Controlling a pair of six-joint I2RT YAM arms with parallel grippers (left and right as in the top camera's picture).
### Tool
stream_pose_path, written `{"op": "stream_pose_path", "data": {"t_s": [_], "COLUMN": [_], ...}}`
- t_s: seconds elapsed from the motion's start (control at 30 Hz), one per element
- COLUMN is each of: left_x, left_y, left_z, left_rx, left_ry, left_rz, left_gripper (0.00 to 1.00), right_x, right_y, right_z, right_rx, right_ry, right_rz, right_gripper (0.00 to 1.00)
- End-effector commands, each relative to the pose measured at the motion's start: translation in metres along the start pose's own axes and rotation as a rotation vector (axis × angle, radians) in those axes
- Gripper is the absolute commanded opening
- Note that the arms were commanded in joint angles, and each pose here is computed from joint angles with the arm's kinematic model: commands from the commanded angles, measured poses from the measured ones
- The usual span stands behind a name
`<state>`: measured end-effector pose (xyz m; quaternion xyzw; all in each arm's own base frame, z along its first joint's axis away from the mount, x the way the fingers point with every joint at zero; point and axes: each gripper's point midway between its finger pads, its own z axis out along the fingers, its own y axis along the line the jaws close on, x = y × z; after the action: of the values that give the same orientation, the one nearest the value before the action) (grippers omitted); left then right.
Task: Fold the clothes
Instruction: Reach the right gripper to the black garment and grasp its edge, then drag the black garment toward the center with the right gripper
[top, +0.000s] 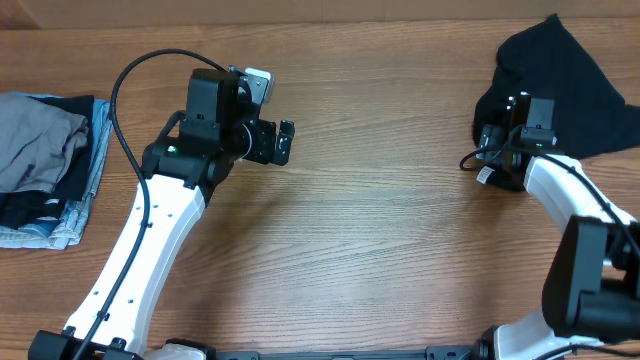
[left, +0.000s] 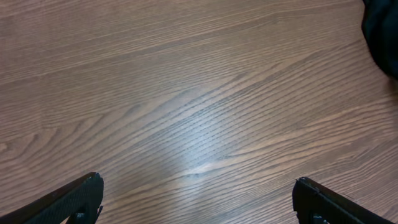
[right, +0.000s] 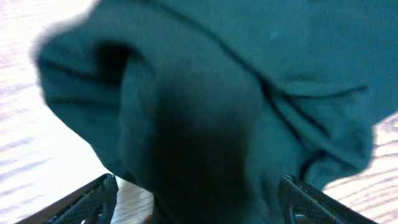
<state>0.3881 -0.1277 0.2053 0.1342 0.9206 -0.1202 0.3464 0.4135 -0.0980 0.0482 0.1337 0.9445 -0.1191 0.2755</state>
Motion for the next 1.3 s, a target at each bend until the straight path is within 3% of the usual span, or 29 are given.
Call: {"op": "stream_pose_path", "data": {"t_s": [0.0, 0.03, 0.07, 0.1, 0.33, 0.5, 0.6, 0.67, 0.8, 0.93, 1.07, 1.27], "left_x": [-0.008, -0.008, -0.008, -0.008, -0.009, -0.009, -0.009, -0.010, -0.020, -0.027, -0.030, -0.041], "left_y": [-0.001, -0.001, -0.001, -0.001, 0.008, 0.008, -0.005, -0.027, -0.063, -0.067, -0.063, -0.055], "left_z": [-0.002, -0.002, -0.002, -0.002, -0.002, -0.002, -0.002, -0.004, -0.013, -0.014, -0.018, -0.038], "left_rx": [-0.003, -0.003, -0.003, -0.003, -0.055, -0.054, 0.019, 0.150, 0.351, 0.367, 0.399, 0.415], "left_ry": [-0.014, -0.014, -0.014, -0.014, -0.021, -0.021, -0.017, -0.021, -0.064, -0.091, -0.098, -0.133], "left_rz": [-0.009, -0.009, -0.009, -0.009, -0.064, -0.065, -0.042, 0.013, 0.036, 0.029, -0.008, -0.024], "left_gripper": [1.00, 1.00, 1.00, 1.00, 1.00, 1.00, 1.00, 1.00, 1.00, 1.00, 1.00, 1.00], "right_x": [-0.005, -0.005, -0.006, -0.006, -0.041, -0.096, -0.117, -0.124, -0.128, -0.123, -0.096, -0.069], "right_y": [-0.005, -0.005, -0.005, -0.005, 0.017, 0.025, 0.028, 0.034, 0.063, 0.092, 0.138, 0.194], "right_z": [0.006, 0.006, 0.006, 0.006, -0.034, -0.117, -0.167, -0.203, -0.260, -0.295, -0.337, -0.342], "right_rx": [0.001, 0.001, 0.001, 0.001, -0.155, -0.291, -0.367, -0.444, -0.694, -0.943, -1.198, -1.158], "right_ry": [-0.008, -0.009, -0.011, -0.011, 0.016, 0.024, 0.018, 0.019, 0.016, 0.024, 0.044, 0.045], "right_rz": [0.014, 0.014, 0.018, 0.022, 0.043, 0.043, 0.044, 0.043, 0.011, -0.043, -0.230, -0.448], "right_gripper": [0.62, 0.31, 0.12, 0.04, 0.04, 0.04, 0.04, 0.04, 0.04, 0.04, 0.04, 0.04]}}
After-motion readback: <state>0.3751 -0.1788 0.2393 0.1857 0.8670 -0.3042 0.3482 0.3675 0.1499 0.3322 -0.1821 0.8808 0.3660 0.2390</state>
